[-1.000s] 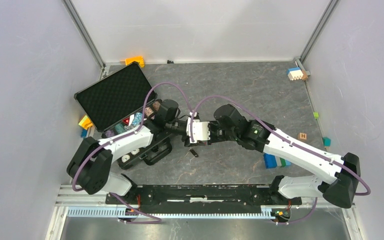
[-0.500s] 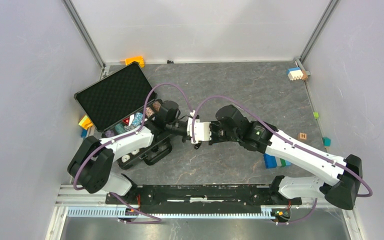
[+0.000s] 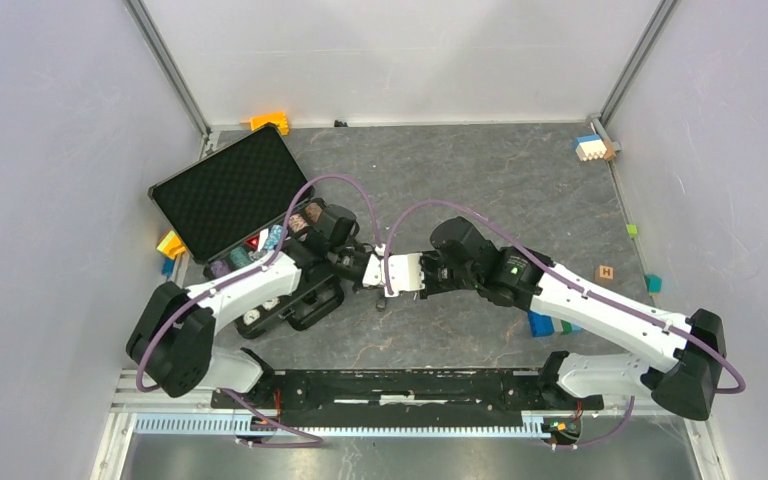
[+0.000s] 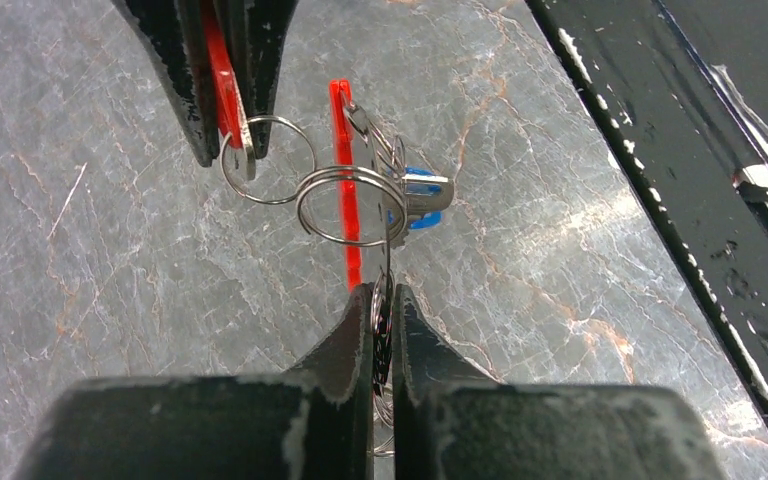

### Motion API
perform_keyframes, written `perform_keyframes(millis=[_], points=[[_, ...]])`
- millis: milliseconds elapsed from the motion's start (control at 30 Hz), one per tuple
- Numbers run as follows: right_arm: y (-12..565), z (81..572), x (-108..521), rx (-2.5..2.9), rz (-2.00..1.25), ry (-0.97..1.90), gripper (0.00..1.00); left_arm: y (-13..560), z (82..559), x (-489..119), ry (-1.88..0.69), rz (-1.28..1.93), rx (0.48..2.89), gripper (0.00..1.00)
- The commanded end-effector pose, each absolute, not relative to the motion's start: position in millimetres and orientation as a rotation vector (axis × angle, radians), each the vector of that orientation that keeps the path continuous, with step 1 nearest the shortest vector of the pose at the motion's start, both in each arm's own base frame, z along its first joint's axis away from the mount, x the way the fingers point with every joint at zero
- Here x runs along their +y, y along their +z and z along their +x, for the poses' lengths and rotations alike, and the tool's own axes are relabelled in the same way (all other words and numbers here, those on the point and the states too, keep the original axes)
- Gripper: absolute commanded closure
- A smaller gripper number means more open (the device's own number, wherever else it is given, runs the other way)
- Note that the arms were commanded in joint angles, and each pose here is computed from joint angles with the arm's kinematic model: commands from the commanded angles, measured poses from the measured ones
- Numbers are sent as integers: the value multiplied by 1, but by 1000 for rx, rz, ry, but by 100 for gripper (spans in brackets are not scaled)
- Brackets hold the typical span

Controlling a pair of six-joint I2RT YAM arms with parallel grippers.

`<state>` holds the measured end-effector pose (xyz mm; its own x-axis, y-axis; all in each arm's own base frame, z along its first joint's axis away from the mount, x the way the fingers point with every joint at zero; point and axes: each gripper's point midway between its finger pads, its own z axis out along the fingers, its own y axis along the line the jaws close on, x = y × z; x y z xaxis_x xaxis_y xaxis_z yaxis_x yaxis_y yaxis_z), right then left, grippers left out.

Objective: Put the keys on the keyring

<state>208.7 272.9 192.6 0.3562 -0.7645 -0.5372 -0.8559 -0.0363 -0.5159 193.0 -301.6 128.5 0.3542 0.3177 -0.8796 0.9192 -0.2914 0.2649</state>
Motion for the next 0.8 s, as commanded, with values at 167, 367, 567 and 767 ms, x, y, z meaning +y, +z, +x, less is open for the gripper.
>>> perform_keyframes(millis=[167,367,567,767], points=[[218,209,279,1347,-1760,162,100,140,188,-299,-890,1870,1000,98],[230,199,289,1315,-1762,260,100,143,208,-305,-861,1782,1135,74],[234,195,292,1329,-1743,304,100,150,226,-307,-797,1698,1199,43],[237,196,297,1355,-1709,328,100,167,228,-307,-790,1635,1224,31]])
